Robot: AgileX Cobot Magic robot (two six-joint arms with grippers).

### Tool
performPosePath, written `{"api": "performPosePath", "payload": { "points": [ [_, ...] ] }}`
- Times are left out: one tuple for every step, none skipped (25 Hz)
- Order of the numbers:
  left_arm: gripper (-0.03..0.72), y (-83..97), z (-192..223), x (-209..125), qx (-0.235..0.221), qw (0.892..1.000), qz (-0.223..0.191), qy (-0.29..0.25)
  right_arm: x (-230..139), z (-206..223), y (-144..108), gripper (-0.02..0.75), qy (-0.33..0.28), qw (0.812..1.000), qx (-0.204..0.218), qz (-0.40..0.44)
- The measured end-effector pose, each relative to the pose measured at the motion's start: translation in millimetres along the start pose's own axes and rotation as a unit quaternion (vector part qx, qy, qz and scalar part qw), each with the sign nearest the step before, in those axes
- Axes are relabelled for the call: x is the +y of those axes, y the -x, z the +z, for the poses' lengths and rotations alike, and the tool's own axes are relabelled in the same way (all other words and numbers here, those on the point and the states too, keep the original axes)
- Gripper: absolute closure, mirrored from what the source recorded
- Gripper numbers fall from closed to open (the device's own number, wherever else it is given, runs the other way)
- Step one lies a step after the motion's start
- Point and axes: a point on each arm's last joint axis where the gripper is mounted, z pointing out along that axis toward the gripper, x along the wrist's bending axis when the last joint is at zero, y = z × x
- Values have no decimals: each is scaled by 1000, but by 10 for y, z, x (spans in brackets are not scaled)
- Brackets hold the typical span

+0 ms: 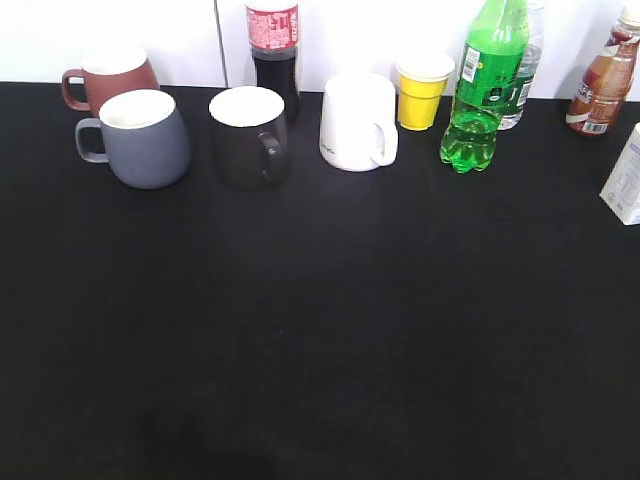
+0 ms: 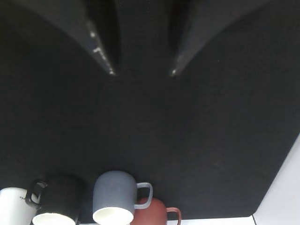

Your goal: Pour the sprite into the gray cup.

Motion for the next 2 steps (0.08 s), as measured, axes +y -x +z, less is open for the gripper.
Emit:
{"api": "performPosePath", "payload": {
  "points": [
    [443,0,0,0,0,1000,0,0,0,0,0,164,0,1000,0,0],
    [449,0,0,0,0,1000,0,0,0,0,0,164,0,1000,0,0]
  ]
}}
